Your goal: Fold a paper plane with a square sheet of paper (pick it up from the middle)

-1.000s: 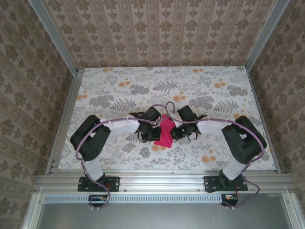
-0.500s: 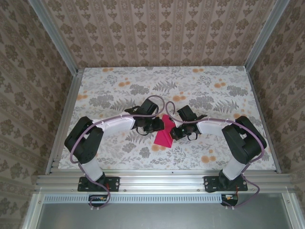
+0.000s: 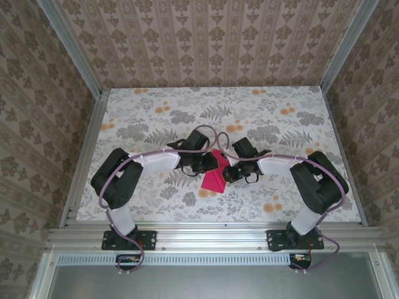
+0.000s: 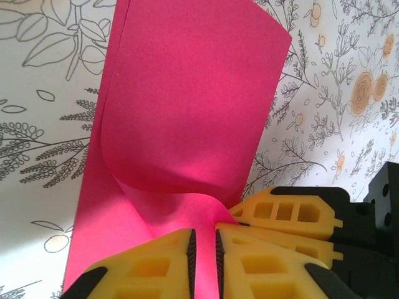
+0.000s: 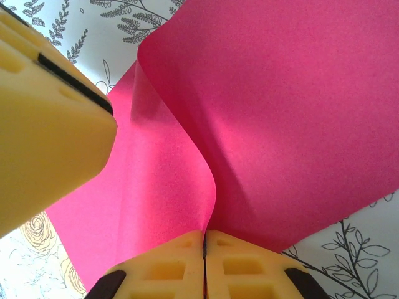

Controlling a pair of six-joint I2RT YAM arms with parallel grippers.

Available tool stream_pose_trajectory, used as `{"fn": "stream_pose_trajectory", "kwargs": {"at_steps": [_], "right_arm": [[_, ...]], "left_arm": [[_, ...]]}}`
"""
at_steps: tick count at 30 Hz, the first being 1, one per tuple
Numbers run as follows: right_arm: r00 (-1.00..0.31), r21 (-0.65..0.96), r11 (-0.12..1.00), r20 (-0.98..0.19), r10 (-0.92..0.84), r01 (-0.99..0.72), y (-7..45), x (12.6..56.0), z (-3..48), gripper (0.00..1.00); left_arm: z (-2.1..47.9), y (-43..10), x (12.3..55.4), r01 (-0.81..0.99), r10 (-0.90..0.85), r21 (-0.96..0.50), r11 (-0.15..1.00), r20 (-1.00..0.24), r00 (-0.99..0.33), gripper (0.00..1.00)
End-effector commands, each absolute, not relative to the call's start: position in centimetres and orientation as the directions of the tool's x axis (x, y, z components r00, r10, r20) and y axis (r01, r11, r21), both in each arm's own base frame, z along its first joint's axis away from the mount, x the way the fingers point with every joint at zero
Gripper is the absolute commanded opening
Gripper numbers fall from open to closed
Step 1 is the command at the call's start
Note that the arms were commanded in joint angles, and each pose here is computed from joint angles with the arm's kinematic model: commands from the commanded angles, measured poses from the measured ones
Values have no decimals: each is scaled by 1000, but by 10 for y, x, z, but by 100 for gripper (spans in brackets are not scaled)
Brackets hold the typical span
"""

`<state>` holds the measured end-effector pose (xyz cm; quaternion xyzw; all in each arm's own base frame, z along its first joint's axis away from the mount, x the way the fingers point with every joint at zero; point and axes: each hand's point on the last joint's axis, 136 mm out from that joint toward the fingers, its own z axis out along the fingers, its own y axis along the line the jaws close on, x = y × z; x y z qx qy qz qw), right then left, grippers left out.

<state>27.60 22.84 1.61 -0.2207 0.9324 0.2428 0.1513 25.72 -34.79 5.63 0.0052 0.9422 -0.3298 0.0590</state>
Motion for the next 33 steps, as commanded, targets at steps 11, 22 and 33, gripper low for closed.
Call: {"fn": "stream_pose_trajectory", "kwargs": {"at_steps": [11, 22, 33], "right_arm": [[-849, 414, 760, -405, -339, -501, 237, 281, 19, 9], [-856, 404, 772, -386, -343, -491, 231, 278, 13, 9], [-861, 408, 776, -383, -334, -482, 230, 279, 11, 9]], "left_arm": [[56, -339, 249, 42, -35, -614, 788, -114, -993, 16], [61, -354, 261, 33, -59, -655, 755, -118, -991, 15], [34, -353, 262, -7, -78, -638, 770, -83, -993, 15]]}}
